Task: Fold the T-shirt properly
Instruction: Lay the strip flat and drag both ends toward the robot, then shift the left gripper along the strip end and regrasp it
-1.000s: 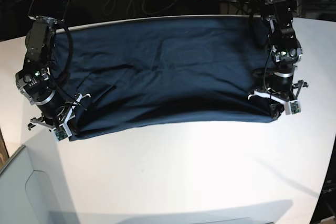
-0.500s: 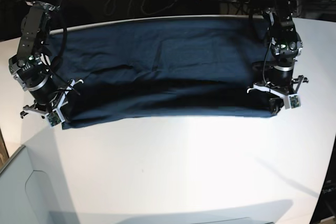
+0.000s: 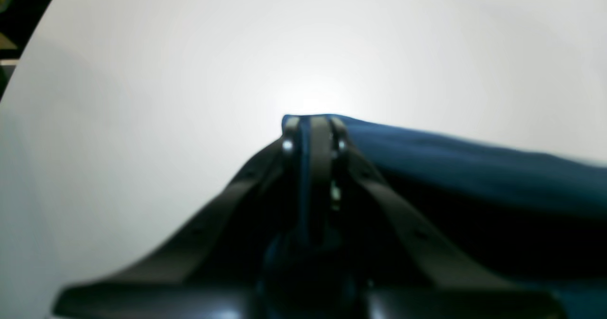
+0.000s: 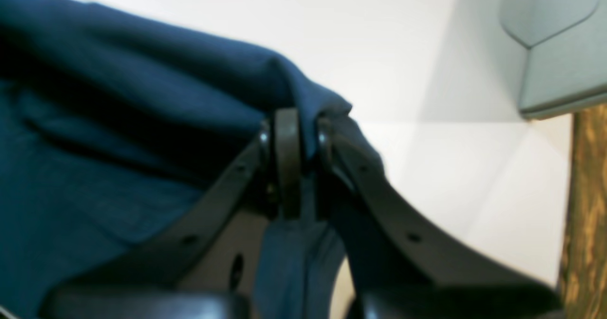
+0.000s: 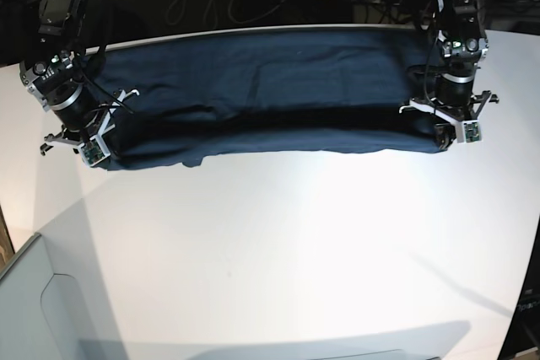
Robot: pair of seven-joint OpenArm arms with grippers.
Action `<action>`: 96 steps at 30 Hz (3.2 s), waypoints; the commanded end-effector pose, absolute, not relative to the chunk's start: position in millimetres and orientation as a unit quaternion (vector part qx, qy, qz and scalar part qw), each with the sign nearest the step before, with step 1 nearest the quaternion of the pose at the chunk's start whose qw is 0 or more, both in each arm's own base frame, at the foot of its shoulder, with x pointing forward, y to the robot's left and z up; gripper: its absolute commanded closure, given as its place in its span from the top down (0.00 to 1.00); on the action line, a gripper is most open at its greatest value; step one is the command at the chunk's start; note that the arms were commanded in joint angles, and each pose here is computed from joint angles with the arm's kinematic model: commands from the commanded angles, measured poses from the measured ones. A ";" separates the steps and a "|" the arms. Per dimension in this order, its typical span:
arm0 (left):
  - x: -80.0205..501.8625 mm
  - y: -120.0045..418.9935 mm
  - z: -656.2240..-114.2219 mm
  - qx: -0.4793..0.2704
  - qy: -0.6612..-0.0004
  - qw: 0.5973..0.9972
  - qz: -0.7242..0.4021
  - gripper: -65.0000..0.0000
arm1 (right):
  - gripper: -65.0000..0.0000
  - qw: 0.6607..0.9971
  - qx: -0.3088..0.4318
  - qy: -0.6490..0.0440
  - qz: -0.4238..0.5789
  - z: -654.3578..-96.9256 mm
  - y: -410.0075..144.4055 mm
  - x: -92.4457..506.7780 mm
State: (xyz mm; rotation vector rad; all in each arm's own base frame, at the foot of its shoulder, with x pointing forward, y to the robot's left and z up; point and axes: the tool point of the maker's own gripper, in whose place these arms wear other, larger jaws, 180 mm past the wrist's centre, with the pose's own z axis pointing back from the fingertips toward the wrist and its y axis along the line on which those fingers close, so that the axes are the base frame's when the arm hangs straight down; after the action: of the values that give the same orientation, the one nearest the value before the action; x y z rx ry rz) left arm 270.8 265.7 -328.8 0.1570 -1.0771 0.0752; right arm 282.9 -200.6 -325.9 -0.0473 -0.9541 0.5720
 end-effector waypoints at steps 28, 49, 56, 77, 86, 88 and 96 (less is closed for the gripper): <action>239.8 259.9 -325.3 0.081 -0.504 0.860 0.012 0.00 | 0.01 0.845 -0.025 -0.451 0.285 -322.2 -205.4 238.1; 239.4 256.3 -322.6 0.077 -0.505 0.859 0.014 0.13 | 0.01 0.857 -0.024 -0.433 0.277 -332.2 -211.1 224.3; 231.6 243.8 -305.7 0.071 -0.519 0.852 0.000 0.19 | 0.01 0.857 -0.023 -0.434 0.277 -332.0 -210.6 224.8; 260.2 283.6 -328.8 0.086 -0.517 0.847 0.089 0.52 | 0.01 0.859 -0.023 -0.430 0.277 -333.6 -210.5 223.6; 255.3 285.1 -362.9 0.044 -0.489 0.859 0.143 0.52 | 0.01 0.859 -0.023 -0.430 0.277 -333.8 -210.6 223.5; 253.8 283.6 -366.8 0.033 -0.486 0.860 0.152 0.52 | 0.01 0.859 -0.024 -0.430 0.277 -333.4 -210.6 224.0; 254.1 282.1 -367.5 0.029 -0.486 0.860 0.155 0.41 | 0.01 0.859 -0.024 -0.430 0.277 -333.4 -210.6 224.0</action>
State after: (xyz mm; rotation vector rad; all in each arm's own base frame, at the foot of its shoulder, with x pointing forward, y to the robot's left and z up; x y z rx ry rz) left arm 246.6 279.0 -380.1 0.0547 -0.9711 0.3330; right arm 218.9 -211.6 -343.5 -0.0483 -0.8672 0.5613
